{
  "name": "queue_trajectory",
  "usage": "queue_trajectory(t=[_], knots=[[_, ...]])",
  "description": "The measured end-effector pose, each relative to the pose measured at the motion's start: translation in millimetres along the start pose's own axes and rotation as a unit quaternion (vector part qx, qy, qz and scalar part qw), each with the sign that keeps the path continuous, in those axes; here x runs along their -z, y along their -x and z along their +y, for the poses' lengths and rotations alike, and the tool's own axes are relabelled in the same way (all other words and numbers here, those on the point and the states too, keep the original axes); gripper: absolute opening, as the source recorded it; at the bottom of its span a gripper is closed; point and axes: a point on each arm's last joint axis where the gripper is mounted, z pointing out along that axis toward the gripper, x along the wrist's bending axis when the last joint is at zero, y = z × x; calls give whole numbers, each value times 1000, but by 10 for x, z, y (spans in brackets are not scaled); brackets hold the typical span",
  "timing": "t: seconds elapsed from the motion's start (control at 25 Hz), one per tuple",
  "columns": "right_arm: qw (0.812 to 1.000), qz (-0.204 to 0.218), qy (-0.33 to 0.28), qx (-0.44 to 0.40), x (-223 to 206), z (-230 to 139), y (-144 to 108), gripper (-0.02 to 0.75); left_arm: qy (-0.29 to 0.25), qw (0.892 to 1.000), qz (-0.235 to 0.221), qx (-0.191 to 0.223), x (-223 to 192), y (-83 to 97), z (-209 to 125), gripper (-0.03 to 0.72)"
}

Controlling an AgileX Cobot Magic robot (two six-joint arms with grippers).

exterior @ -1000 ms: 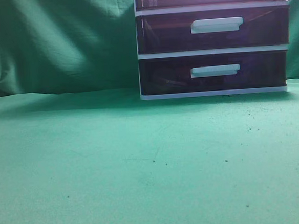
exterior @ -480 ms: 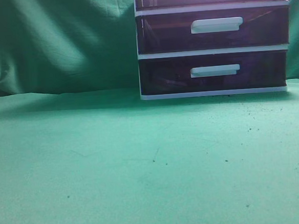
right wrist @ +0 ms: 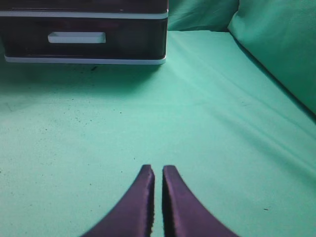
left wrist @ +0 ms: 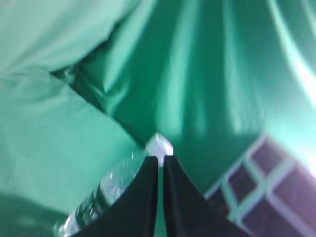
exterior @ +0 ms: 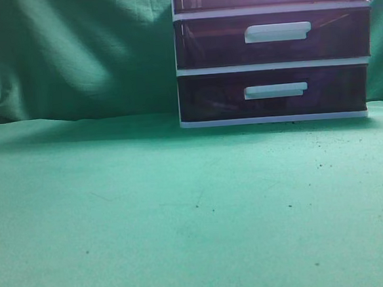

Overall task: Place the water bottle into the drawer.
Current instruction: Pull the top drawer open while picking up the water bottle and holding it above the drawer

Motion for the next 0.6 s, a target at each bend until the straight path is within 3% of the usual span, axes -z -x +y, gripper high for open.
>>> queue_trajectory(t=[0.12, 0.28, 0.4, 0.48, 0.6], knots=[[1000, 0, 0, 0, 0, 0, 0, 50, 51, 997, 17, 60, 5, -36, 89, 0], [1000, 0, 0, 0, 0, 0, 0, 50, 79, 994, 24, 68, 13, -53, 139, 0], [1000, 0, 0, 0, 0, 0, 0, 50, 31, 999, -19, 2, 8, 133, 179, 0], [1000, 0, 0, 0, 0, 0, 0, 50, 0, 997, -47, -57, 17, 306, 270, 0], [1000, 0, 0, 0, 0, 0, 0, 50, -57, 991, -57, -110, -49, 499, 385, 0]])
